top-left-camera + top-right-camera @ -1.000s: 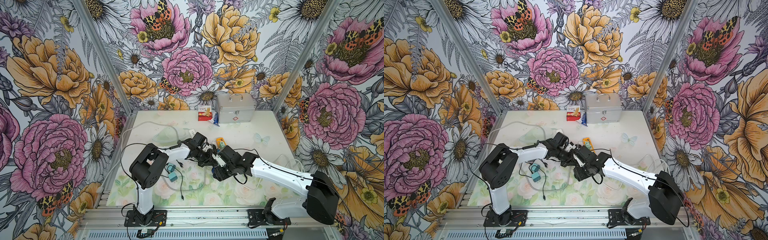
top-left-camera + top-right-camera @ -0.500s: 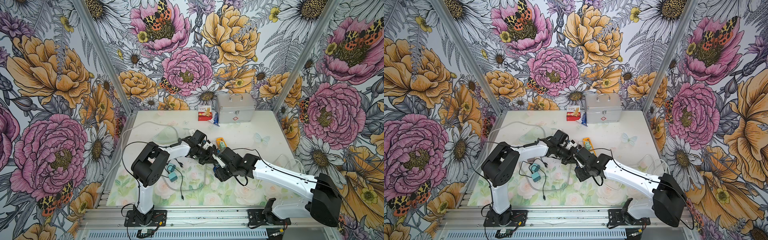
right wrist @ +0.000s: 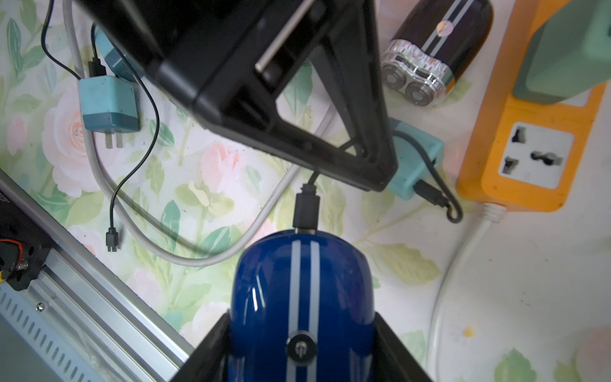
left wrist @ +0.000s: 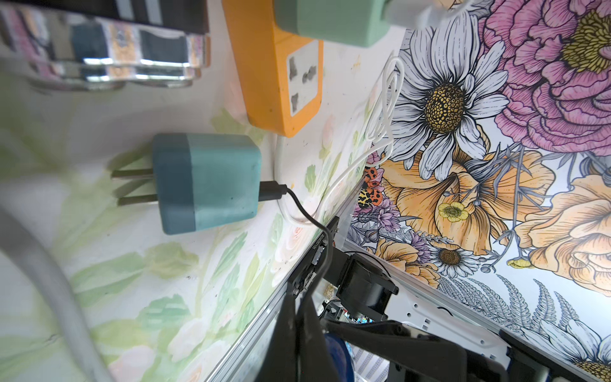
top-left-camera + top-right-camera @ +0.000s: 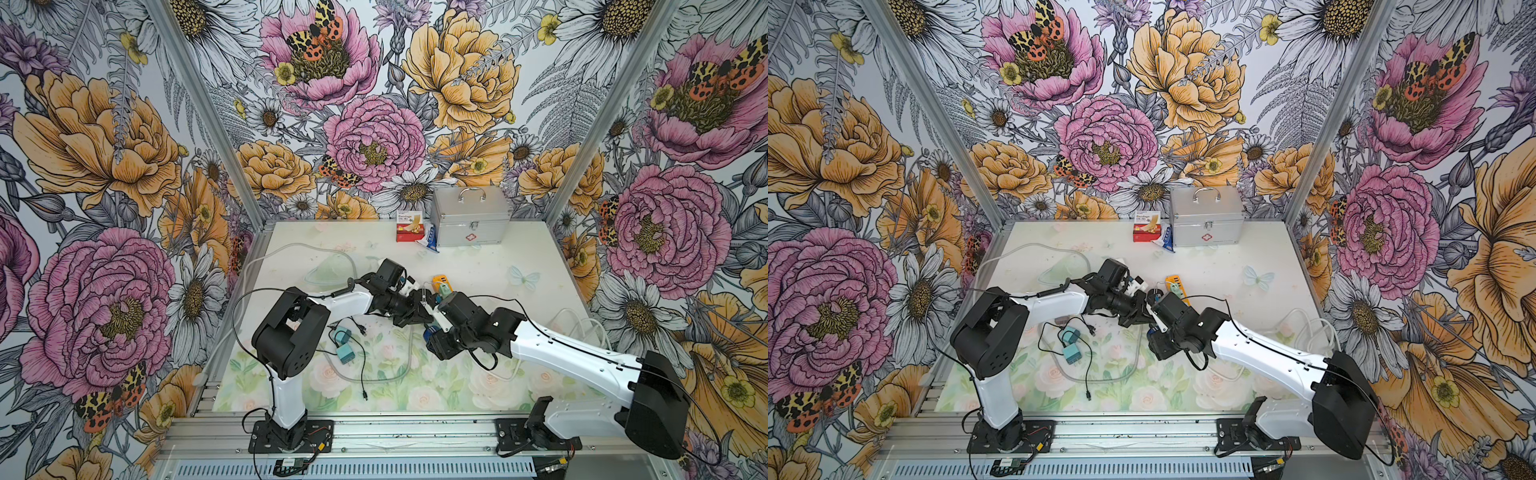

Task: Unplug the electric shaver
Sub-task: Remove the charging cable from the electric shaver.

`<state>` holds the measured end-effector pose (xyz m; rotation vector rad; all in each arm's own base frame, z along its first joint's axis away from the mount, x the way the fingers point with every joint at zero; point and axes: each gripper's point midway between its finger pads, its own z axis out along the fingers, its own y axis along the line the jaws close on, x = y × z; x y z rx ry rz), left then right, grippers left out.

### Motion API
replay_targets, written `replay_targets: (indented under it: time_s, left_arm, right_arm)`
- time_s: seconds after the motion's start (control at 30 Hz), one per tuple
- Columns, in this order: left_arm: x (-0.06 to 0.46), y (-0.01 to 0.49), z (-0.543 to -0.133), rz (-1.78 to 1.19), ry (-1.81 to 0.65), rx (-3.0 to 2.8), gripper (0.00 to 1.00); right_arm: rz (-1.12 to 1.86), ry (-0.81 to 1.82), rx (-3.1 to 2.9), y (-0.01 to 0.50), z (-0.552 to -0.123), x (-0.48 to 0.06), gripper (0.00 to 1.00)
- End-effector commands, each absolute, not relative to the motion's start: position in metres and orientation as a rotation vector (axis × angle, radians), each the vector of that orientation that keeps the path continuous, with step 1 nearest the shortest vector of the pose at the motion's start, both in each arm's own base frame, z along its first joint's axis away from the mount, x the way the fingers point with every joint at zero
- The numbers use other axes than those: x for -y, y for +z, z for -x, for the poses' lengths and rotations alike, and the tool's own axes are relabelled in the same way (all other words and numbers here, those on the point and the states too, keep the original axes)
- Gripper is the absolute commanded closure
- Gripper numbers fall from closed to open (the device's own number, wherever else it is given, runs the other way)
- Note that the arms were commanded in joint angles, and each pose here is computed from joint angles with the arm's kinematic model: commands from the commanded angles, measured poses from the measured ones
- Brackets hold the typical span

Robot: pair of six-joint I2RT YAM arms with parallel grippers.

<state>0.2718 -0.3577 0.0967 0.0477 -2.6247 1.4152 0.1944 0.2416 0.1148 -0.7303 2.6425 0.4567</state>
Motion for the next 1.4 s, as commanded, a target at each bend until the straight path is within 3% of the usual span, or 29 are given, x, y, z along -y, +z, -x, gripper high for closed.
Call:
replay_targets:
  time_s: [0.0,0.67,1.07,1.37]
  left_arm:
    - [0.362,0.134,-0.318,-0.018,1.626,2.764,1.0]
    - [0.374,0.171,-0.298,0.039,1.717,2.749,1.0]
    - [0.366,0.181,-0.311,-0.004,1.748,2.779,1.0]
    - [0.362,0.201,-0.317,0.066,1.733,2.859,1.0]
  right_arm:
    - [0.876,0.652,-2.681,0.121,-0.16,-0.256,0.89]
    - [0.648,0.708,-2.66,0.122,-0.197,-0.263,0.87]
    - [0.728,0.569,-2.597,0.113,-0.195,-0.254,0.9]
    - [0.845,0.289,-2.445,0.111,-0.193,-0.246,0.95]
